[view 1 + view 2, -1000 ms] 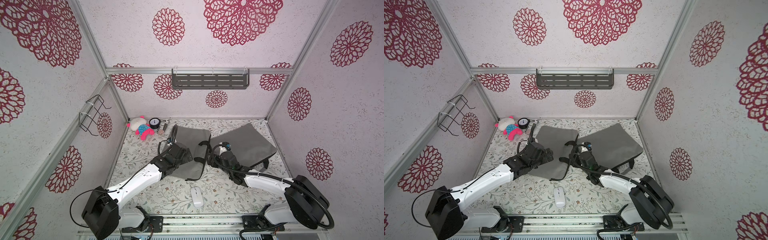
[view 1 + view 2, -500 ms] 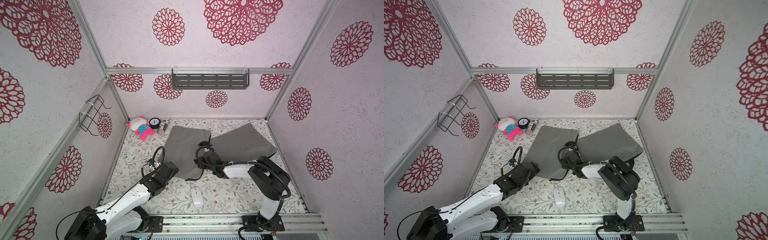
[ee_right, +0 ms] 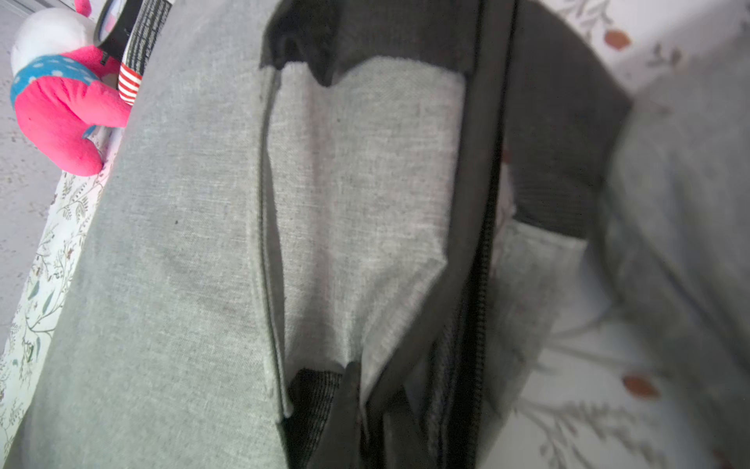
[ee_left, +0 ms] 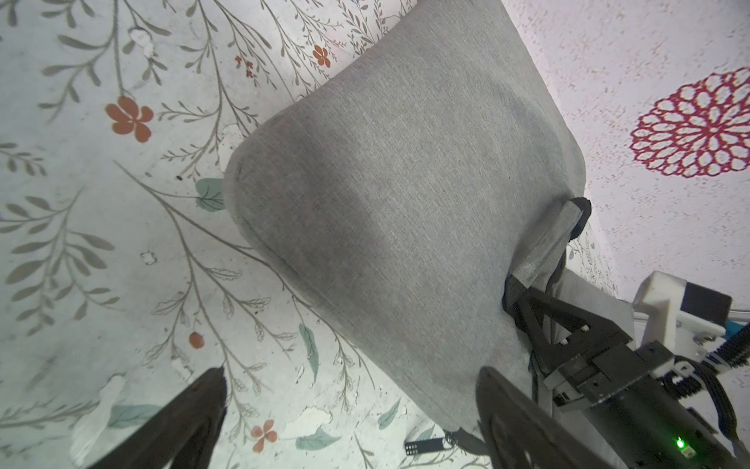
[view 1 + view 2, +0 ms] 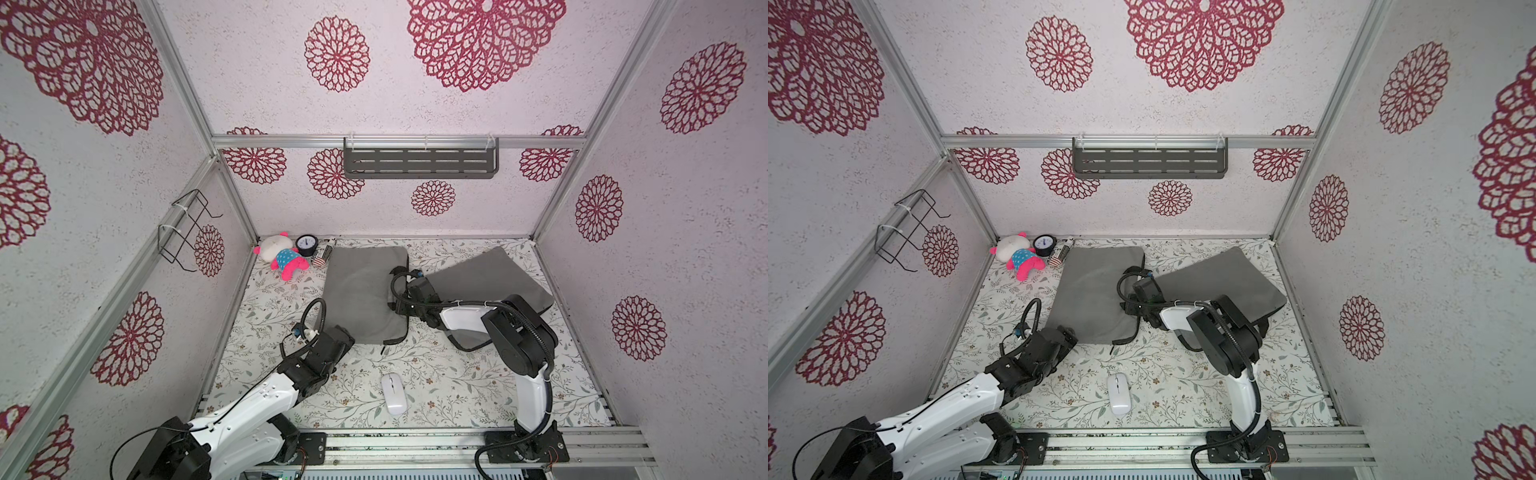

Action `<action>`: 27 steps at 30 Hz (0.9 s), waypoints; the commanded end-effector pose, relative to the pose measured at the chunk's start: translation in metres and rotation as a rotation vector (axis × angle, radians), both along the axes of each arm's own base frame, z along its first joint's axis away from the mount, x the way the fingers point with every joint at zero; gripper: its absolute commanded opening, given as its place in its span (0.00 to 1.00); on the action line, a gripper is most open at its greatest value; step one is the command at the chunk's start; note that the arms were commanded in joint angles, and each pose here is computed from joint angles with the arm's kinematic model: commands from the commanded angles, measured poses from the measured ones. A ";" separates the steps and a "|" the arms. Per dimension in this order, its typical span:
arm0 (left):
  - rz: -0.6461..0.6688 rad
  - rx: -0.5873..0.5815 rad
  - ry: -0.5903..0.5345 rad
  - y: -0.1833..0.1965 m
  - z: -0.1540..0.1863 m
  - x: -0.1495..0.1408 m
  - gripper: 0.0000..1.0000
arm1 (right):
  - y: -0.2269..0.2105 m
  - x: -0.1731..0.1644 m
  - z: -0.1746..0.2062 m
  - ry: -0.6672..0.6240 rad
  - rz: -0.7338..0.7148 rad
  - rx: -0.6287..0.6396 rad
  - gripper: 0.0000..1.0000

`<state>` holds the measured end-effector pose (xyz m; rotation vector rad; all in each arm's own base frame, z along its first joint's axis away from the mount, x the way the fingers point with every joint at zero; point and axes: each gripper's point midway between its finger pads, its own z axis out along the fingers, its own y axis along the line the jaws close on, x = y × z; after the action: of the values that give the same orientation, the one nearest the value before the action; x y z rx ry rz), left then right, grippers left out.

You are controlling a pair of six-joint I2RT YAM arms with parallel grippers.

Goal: Put the mouse into the laptop bag
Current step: Adjust the zippered laptop bag at the center of the board.

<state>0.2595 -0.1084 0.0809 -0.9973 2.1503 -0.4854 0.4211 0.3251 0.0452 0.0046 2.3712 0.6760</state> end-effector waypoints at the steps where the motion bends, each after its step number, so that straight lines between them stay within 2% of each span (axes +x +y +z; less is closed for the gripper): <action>1: 0.022 -0.028 0.000 -0.001 0.000 0.004 0.98 | -0.015 0.012 -0.006 0.001 -0.001 -0.092 0.00; 6: 0.022 -0.030 0.004 -0.001 0.000 0.004 0.98 | -0.016 0.024 0.015 -0.030 0.008 -0.154 0.05; 7: 0.021 -0.031 0.004 -0.001 0.000 0.005 0.98 | -0.018 0.024 0.018 -0.035 0.005 -0.161 0.10; 9: 0.020 -0.035 0.003 -0.001 0.001 0.005 0.98 | -0.025 0.021 0.030 -0.054 -0.015 -0.172 0.29; 11: 0.019 -0.037 0.005 -0.001 0.002 0.005 0.98 | -0.033 0.014 0.043 -0.066 -0.037 -0.174 0.43; 13: 0.018 -0.035 0.005 0.000 0.003 0.005 0.98 | -0.039 0.000 0.052 -0.078 -0.057 -0.173 0.53; 15: 0.022 -0.035 0.009 0.001 0.002 0.004 0.98 | -0.039 -0.022 0.059 -0.091 -0.060 -0.190 0.59; 18: 0.025 -0.036 0.010 0.003 0.001 0.003 0.98 | -0.036 -0.057 0.070 -0.126 -0.066 -0.215 0.66; 24: 0.010 -0.029 0.022 0.004 -0.009 -0.001 0.98 | -0.015 -0.127 0.077 -0.164 -0.049 -0.137 0.68; 27: -0.001 -0.027 0.027 0.004 -0.013 -0.003 0.98 | 0.001 -0.148 0.071 -0.173 -0.030 -0.134 0.68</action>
<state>0.2572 -0.1072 0.0709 -1.0192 2.1807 -0.5013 0.2745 0.3290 0.1143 -0.1830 2.2810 0.5052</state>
